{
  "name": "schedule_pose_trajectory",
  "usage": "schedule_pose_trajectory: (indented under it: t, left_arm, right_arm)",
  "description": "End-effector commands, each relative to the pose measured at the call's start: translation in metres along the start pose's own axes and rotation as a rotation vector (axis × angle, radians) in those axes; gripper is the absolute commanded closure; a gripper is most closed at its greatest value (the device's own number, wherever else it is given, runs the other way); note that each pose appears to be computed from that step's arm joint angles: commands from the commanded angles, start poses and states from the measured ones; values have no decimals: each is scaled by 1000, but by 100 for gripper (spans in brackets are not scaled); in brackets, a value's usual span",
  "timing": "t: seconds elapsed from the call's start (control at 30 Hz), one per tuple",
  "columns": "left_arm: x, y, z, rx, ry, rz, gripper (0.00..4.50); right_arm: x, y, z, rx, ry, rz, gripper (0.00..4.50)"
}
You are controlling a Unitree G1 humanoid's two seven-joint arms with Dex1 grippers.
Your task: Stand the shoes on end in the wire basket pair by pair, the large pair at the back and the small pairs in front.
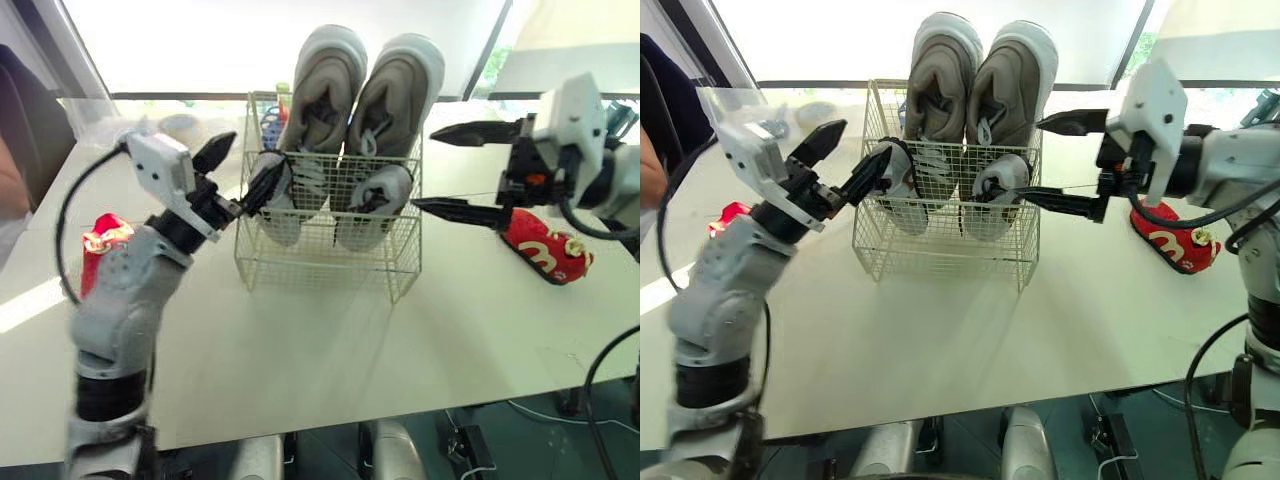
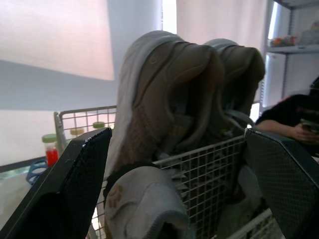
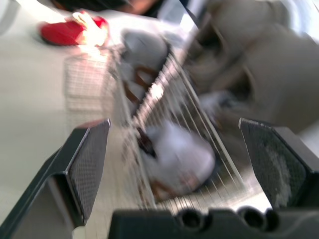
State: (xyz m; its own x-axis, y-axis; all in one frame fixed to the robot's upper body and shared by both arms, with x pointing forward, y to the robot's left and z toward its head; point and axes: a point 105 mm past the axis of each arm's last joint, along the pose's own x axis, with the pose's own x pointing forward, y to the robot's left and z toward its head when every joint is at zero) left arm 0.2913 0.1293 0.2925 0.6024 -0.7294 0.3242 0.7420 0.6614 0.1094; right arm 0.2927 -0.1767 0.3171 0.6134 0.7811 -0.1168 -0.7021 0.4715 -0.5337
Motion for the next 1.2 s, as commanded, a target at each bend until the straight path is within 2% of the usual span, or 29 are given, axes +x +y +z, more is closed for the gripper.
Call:
schedule_pose_trajectory:
  t: [0.03,0.13,0.23,0.43,0.63,0.93,1.2]
  left_arm:
    - [-10,-20,21,-95,83,-219,10]
    - [-21,-27,26,-127,184,-351,10]
    - [-27,-35,28,-155,227,-442,10]
    - [-23,-37,20,-151,247,-483,10]
    - [-25,-41,11,-164,252,-499,10]
    - [-25,-47,7,-153,251,-485,10]
    - [-24,-46,5,-130,256,-456,10]
  right_arm:
    - [-30,-33,-8,10,40,-223,0]
    - [-59,-57,-58,64,211,-421,0]
    - [-85,-66,-96,148,299,-526,0]
    - [-131,-72,-163,299,463,-630,0]
    - [-148,-67,-211,434,589,-636,0]
    - [-140,-61,-246,526,660,-613,0]
    - [-128,-58,-256,595,637,-605,0]
